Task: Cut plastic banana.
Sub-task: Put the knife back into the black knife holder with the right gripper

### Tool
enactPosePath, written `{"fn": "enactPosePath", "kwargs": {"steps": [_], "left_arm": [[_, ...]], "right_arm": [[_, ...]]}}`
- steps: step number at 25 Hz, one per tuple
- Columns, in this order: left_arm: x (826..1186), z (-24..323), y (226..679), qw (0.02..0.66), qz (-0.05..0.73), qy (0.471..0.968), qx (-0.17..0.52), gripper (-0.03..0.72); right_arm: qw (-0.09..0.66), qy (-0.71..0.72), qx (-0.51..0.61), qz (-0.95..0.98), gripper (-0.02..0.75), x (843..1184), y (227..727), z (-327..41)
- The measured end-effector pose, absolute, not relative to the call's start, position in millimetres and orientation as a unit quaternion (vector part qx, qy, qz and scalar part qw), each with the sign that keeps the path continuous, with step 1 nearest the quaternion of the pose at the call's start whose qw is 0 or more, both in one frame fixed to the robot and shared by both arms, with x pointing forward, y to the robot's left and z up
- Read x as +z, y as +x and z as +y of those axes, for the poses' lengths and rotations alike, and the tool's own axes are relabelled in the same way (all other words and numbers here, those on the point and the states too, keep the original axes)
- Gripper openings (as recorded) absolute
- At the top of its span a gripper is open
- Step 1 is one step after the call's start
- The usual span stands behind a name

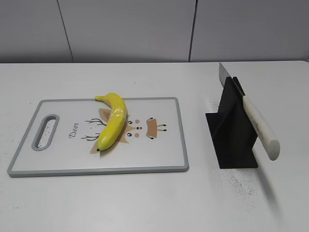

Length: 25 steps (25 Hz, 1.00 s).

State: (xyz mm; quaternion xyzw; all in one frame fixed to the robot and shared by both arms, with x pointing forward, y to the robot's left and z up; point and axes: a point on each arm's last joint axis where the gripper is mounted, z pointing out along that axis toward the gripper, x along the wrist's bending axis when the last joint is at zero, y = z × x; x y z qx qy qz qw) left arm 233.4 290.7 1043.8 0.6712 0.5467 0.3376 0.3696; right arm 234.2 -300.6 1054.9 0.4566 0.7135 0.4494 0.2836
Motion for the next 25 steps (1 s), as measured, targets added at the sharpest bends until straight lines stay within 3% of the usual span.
{"fn": "enactPosePath", "kwargs": {"steps": [13,25], "left_arm": [[1043.9,290.7,234.4,0.368,0.548,0.672,0.336,0.551],[1043.9,290.7,234.0,0.37,0.549,0.67,0.336,0.549]], "right_arm": [[0.352,0.562,0.401,0.632,0.578,1054.8,233.2,-299.3],[0.359,0.57,0.394,0.625,0.578,1054.8,233.2,-299.1]]}}
